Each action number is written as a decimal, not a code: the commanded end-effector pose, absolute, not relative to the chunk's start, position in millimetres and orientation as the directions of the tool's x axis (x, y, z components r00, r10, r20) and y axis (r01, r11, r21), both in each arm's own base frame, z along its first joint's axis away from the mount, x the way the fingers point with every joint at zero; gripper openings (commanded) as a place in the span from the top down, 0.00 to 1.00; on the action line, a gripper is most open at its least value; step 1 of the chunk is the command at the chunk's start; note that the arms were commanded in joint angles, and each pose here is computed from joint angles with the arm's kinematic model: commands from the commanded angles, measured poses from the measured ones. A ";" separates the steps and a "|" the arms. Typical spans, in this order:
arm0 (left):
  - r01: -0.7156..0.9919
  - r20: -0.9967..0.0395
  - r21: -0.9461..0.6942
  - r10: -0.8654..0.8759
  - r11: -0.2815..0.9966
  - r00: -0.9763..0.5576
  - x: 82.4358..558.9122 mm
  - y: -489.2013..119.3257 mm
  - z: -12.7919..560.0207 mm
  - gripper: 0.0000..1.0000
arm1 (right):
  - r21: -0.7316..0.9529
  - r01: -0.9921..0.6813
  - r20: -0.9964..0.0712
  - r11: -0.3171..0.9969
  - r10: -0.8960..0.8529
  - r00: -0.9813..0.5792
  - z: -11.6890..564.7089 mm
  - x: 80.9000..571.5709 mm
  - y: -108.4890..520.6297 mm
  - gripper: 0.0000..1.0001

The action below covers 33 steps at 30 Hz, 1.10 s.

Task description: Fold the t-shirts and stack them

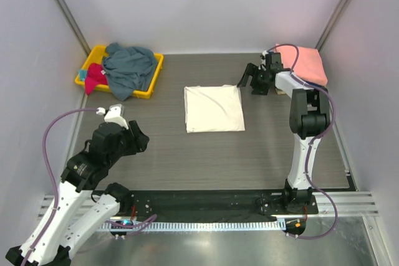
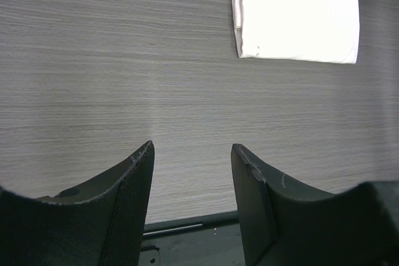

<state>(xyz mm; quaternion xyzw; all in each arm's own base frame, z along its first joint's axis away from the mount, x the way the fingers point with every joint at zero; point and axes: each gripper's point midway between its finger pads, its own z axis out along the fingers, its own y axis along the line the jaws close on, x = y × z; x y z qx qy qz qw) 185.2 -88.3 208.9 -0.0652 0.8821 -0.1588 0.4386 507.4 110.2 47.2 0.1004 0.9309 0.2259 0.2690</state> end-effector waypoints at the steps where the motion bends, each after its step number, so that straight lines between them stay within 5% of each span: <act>1: 0.022 -0.778 -0.342 -0.270 0.940 -0.567 193.6 -87.7 218.2 0.46 | 0.551 0.026 -0.453 0.834 0.325 -0.830 32.6 521.7 129.8 0.11; 10: 0.014 -0.777 -0.339 -0.272 0.941 -0.568 194.3 -87.0 217.7 0.46 | 0.661 0.034 -0.336 0.749 0.336 -0.880 -17.1 484.5 170.9 0.12; 18: 0.011 -0.777 -0.339 -0.273 0.941 -0.567 194.1 -86.3 217.8 0.46 | 0.725 0.038 -0.295 0.688 0.359 -0.885 -28.7 461.1 179.6 0.28; 27: 0.012 -0.776 -0.339 -0.273 0.941 -0.568 194.0 -86.6 217.8 0.46 | 0.826 -0.017 -0.270 0.563 0.370 -0.889 -11.8 442.1 195.5 0.71; 31: 0.010 -0.776 -0.338 -0.272 0.941 -0.569 194.4 -86.5 217.2 0.46 | 0.879 -0.073 -0.267 0.472 0.359 -0.894 5.2 435.1 206.9 0.99; 33: 0.010 -0.776 -0.338 -0.272 0.941 -0.569 194.0 -86.3 217.2 0.46 | 0.877 -0.087 -0.278 0.473 0.351 -0.894 12.2 431.3 207.2 0.99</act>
